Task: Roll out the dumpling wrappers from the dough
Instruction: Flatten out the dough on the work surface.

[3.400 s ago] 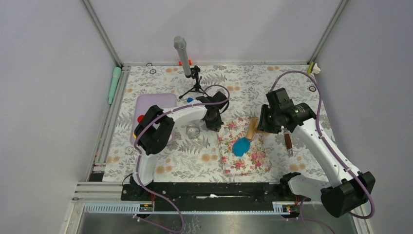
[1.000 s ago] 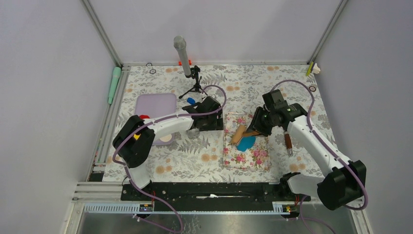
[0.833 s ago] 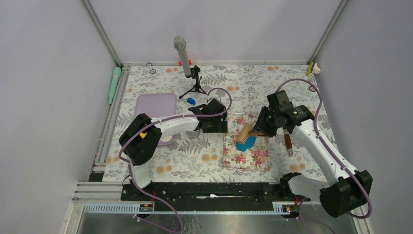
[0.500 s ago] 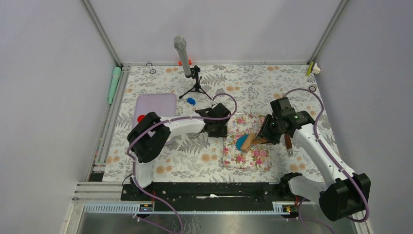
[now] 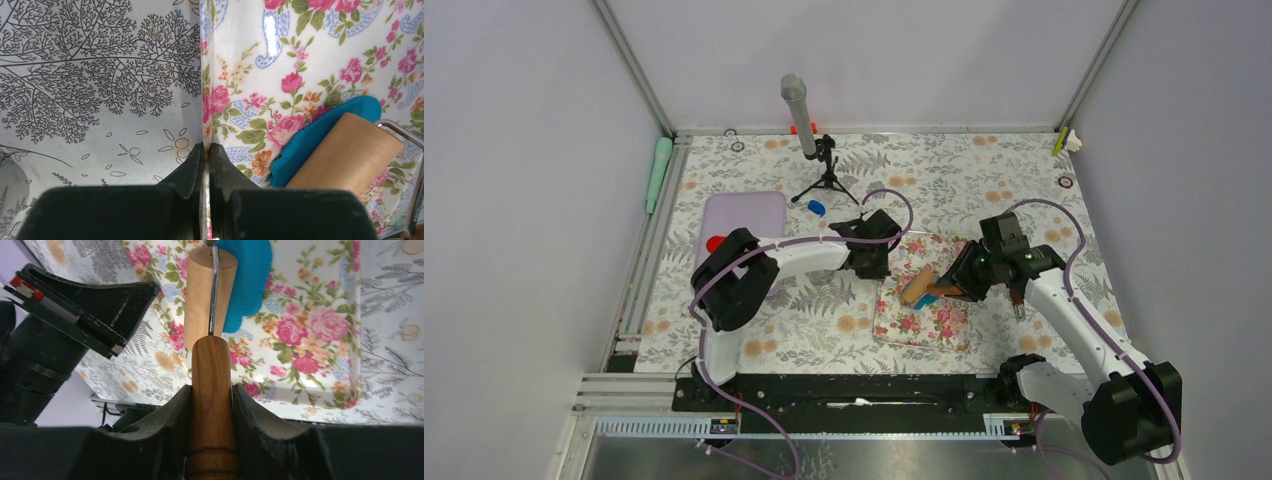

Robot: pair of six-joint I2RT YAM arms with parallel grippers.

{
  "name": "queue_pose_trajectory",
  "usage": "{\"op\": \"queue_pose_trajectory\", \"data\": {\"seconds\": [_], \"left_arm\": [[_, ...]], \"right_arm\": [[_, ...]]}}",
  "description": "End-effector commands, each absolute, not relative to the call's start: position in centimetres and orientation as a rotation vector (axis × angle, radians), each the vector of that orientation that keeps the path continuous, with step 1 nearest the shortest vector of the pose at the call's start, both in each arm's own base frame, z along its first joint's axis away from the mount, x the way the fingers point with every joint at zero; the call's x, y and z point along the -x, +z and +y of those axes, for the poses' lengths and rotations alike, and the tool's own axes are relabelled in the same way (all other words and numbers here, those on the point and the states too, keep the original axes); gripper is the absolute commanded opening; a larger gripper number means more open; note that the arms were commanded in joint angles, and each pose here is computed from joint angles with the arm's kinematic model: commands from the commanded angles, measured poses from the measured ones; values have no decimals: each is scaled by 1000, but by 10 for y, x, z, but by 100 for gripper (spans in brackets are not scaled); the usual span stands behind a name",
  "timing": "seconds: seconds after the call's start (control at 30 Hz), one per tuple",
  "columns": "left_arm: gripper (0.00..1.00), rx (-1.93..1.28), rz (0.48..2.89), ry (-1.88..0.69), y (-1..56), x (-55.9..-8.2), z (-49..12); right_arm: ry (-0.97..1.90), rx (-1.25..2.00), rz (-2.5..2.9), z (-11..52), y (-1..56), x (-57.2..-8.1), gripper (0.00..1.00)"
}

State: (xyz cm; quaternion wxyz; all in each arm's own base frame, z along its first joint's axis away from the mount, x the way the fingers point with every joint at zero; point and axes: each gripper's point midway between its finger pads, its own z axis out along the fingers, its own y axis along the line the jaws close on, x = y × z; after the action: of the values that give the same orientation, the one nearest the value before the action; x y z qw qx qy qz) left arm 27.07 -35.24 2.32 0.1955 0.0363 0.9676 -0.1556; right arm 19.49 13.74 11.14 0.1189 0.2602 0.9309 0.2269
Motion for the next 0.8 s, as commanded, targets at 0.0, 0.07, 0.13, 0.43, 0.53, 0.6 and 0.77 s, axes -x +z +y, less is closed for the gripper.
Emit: {"op": "queue_pose_trajectory", "data": {"seconds": [0.0,0.07,0.13,0.43,0.53,0.6,0.77], "left_arm": [[0,-118,2720,-350,19,-271,-341],[0,-119,2715,-351,20,-272,-340],[0,-114,2711,-350,21,-272,-338],[0,1,2724,-385,20,-277,-311],[0,0,2736,-410,19,-275,-313],[0,0,2746,-427,17,-273,-315],[0,-11,2745,-451,19,-272,-319]], "right_arm": [[559,-887,2764,127,76,-185,0],[530,-901,2765,124,69,-185,0],[490,-915,2773,120,65,-183,0],[412,-951,2763,104,84,-158,0],[404,-976,2758,103,85,-153,0],[366,-978,2765,101,80,-151,0],[361,-969,2763,110,61,-163,0]]}}
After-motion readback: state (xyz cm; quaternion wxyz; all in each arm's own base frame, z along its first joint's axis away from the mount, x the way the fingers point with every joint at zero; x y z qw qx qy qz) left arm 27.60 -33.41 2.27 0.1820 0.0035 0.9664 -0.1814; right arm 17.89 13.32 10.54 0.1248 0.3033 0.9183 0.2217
